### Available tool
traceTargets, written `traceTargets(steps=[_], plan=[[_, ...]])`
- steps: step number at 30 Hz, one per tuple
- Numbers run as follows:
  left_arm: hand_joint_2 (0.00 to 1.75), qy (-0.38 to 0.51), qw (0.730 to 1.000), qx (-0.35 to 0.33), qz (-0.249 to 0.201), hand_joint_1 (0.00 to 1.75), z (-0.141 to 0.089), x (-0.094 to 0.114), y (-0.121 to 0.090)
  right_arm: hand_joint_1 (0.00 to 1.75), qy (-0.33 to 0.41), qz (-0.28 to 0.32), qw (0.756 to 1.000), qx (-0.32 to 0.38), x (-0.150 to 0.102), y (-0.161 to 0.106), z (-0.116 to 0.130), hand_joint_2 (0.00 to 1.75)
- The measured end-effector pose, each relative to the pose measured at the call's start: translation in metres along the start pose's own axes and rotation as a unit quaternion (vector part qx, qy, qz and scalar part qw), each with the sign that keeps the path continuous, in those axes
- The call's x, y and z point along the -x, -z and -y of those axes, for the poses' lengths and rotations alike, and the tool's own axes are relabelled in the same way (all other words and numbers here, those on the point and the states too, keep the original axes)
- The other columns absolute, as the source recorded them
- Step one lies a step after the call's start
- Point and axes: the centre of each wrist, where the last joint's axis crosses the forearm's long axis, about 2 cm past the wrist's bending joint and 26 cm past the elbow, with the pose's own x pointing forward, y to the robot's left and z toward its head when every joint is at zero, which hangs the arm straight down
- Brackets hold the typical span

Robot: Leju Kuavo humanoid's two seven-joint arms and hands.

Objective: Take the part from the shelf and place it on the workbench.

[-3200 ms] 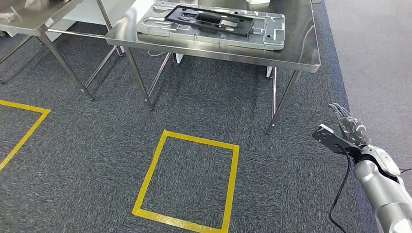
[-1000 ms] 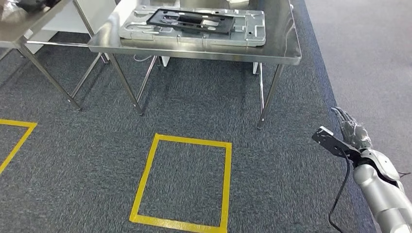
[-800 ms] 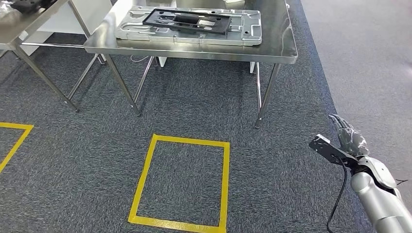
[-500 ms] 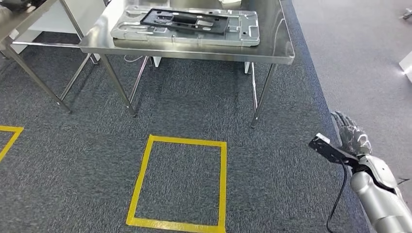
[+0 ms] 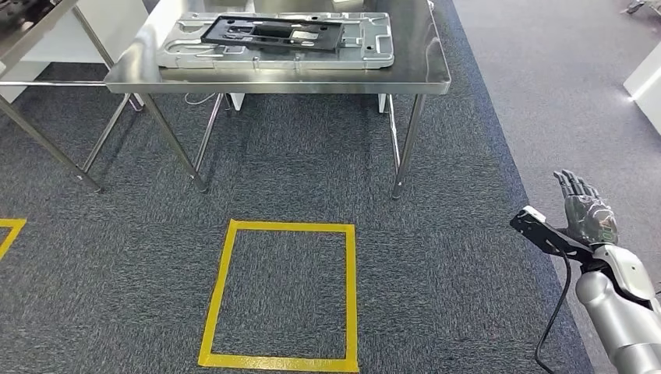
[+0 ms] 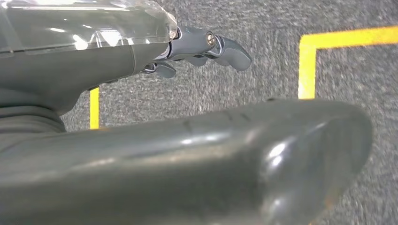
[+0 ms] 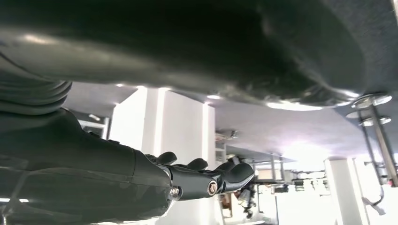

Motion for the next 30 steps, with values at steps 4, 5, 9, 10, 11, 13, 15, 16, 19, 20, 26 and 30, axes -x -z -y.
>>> traceTargets(steps=[4, 5, 9, 10, 11, 13, 15, 16, 19, 20, 26, 30], plan=[[0.0, 0.003, 1.0, 0.003, 0.0, 0.0, 0.0, 0.001, -0.001, 0.0, -0.013, -0.001, 1.0, -0.001, 0.001, -0.011, -0.002, 0.0], [0.0, 0.004, 1.0, 0.003, -0.001, 0.0, 0.0, 0.002, -0.001, 0.0, -0.016, -0.001, 1.0, -0.001, 0.001, -0.015, -0.003, 0.0], [0.0, 0.004, 1.0, 0.001, -0.002, 0.0, -0.002, 0.002, 0.0, 0.0, -0.029, 0.007, 1.0, 0.005, 0.001, -0.023, -0.003, 0.0], [0.0, 0.004, 1.0, 0.0, -0.002, 0.0, -0.002, 0.001, 0.0, 0.0, -0.033, 0.009, 0.999, 0.006, 0.0, -0.024, -0.003, 0.0], [0.0, 0.004, 1.0, -0.001, -0.003, 0.0, -0.003, 0.001, 0.0, 0.0, -0.036, 0.011, 0.999, 0.006, 0.0, -0.026, -0.003, 0.0], [0.0, 0.004, 1.0, -0.001, -0.003, 0.0, -0.003, 0.001, 0.0, 0.0, -0.045, 0.016, 0.999, 0.008, 0.002, -0.029, -0.003, 0.0], [0.0, 0.004, 1.0, -0.002, -0.004, 0.0, -0.002, 0.001, 0.0, 0.0, -0.056, 0.018, 0.998, 0.017, 0.005, -0.03, 0.001, 0.0], [0.0, 0.004, 1.0, -0.002, -0.004, 0.0, -0.002, 0.001, 0.0, 0.0, -0.061, 0.018, 0.998, 0.021, 0.007, -0.03, 0.003, 0.0], [0.0, 0.005, 1.0, -0.002, -0.006, 0.0, -0.002, 0.003, -0.001, 0.0, -0.073, 0.015, 0.997, 0.021, 0.012, -0.035, 0.005, 0.0], [0.0, 0.005, 1.0, -0.002, -0.006, 0.0, -0.003, 0.003, -0.001, 0.0, -0.077, 0.014, 0.997, 0.021, 0.014, -0.039, 0.004, 0.0], [0.0, 0.01, 1.0, 0.01, -0.002, 0.0, -0.005, 0.003, 0.0, 0.0, -0.122, 0.002, 0.991, 0.053, 0.031, -0.057, 0.025, 0.0], [0.0, 0.012, 1.0, 0.011, -0.001, 0.0, -0.006, 0.003, 0.0, 0.0, -0.136, 0.002, 0.989, 0.058, 0.035, -0.063, 0.03, 0.0]])
